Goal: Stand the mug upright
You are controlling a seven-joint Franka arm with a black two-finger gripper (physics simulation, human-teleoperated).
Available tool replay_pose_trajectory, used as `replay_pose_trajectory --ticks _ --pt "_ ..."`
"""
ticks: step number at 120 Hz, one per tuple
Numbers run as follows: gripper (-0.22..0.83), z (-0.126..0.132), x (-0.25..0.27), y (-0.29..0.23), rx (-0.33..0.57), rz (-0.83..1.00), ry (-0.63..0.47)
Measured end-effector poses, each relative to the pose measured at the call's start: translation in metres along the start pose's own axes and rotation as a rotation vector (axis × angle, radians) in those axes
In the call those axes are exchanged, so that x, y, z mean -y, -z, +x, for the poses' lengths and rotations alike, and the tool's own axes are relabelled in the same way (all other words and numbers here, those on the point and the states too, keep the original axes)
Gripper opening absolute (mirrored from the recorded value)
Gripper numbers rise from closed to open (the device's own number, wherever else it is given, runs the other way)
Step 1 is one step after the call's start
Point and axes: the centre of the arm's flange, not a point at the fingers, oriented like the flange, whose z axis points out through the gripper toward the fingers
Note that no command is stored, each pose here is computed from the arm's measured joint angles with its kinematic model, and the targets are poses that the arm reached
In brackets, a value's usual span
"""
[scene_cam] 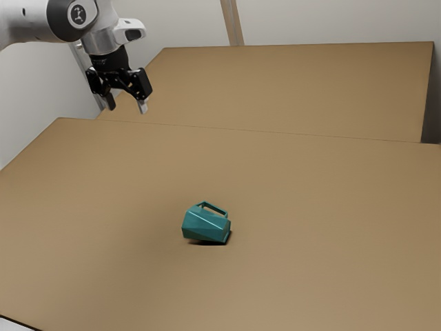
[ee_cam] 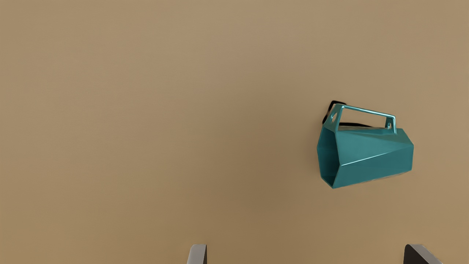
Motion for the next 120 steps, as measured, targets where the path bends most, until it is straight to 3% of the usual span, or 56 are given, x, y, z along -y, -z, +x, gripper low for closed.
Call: replay_pose_trajectory --ticks 57,120 --pt "0.59 0.002 0.001 -0.019 0.014 -0.086 -0.015" --pt "0.59 0.015 0.042 -0.125 -0.066 -0.387 0.019"
